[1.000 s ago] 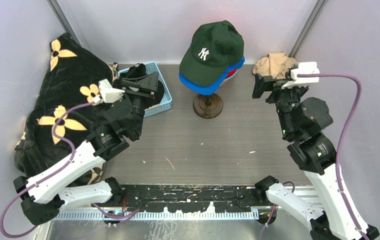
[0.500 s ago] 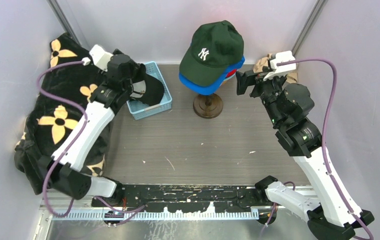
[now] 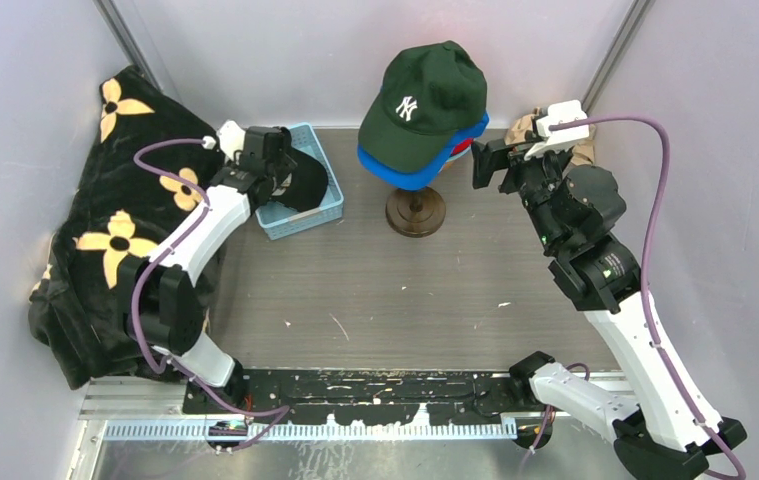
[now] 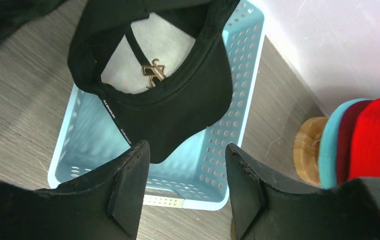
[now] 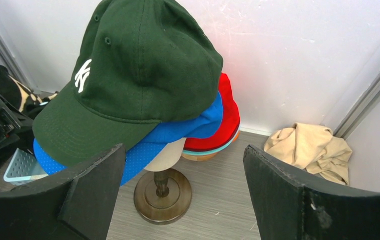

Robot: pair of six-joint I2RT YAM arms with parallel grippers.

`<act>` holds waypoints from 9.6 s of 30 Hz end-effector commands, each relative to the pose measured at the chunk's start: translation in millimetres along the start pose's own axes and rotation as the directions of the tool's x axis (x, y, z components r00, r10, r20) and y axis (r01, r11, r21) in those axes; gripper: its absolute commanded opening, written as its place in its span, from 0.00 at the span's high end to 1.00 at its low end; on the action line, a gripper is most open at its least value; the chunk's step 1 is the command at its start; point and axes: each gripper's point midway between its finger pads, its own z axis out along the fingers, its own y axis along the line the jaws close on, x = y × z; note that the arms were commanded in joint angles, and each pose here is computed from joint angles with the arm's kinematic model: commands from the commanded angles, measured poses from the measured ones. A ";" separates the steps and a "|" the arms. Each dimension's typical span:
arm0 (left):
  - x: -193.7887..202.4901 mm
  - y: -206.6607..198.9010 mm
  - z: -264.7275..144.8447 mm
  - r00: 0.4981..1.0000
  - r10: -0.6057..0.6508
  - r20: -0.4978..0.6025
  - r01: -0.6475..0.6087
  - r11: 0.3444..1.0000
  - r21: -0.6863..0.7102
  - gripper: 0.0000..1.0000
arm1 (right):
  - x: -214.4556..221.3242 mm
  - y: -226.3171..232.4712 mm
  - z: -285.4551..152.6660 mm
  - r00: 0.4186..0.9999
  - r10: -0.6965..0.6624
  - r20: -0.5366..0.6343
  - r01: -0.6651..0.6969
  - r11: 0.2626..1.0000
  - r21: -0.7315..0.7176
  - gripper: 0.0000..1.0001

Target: Stack the hats

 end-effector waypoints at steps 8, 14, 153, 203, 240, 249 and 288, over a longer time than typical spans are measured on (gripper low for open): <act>40.2 31.0 30.3 0.997 -0.057 -0.057 0.053 0.995 -0.080 0.43 | -6.9 -6.8 4.7 0.999 -0.003 0.049 0.001 0.999 0.042 0.08; 45.8 42.8 41.3 0.997 -0.055 -0.053 0.049 0.993 -0.107 0.43 | -2.3 -6.4 6.0 0.999 -0.002 0.039 0.001 0.999 0.043 0.08; -131.7 -53.4 -173.6 0.961 -0.261 0.090 0.248 0.959 0.135 0.86 | 50.1 319.0 107.1 0.941 -0.304 0.150 0.336 0.772 -0.539 0.99; -171.2 -1.5 -259.0 0.908 -0.347 0.232 0.251 0.898 0.362 0.64 | -187.4 191.6 119.3 0.524 0.807 0.272 -0.450 0.534 -0.716 0.99; -154.1 0.0 -253.4 0.920 -0.350 0.179 0.266 0.889 0.374 0.65 | -142.2 37.2 81.8 -0.183 0.981 0.070 -0.654 -0.068 -0.753 0.99; -147.6 1.2 -246.6 0.922 -0.348 0.169 0.269 0.892 0.364 0.65 | -125.3 31.1 74.9 -0.225 0.973 0.058 -0.662 -0.109 -0.741 0.99; -132.2 19.4 -243.0 0.930 -0.331 0.162 0.261 0.902 0.345 0.65 | -21.6 45.8 30.0 -0.336 0.941 0.026 -0.658 -0.216 -0.721 0.99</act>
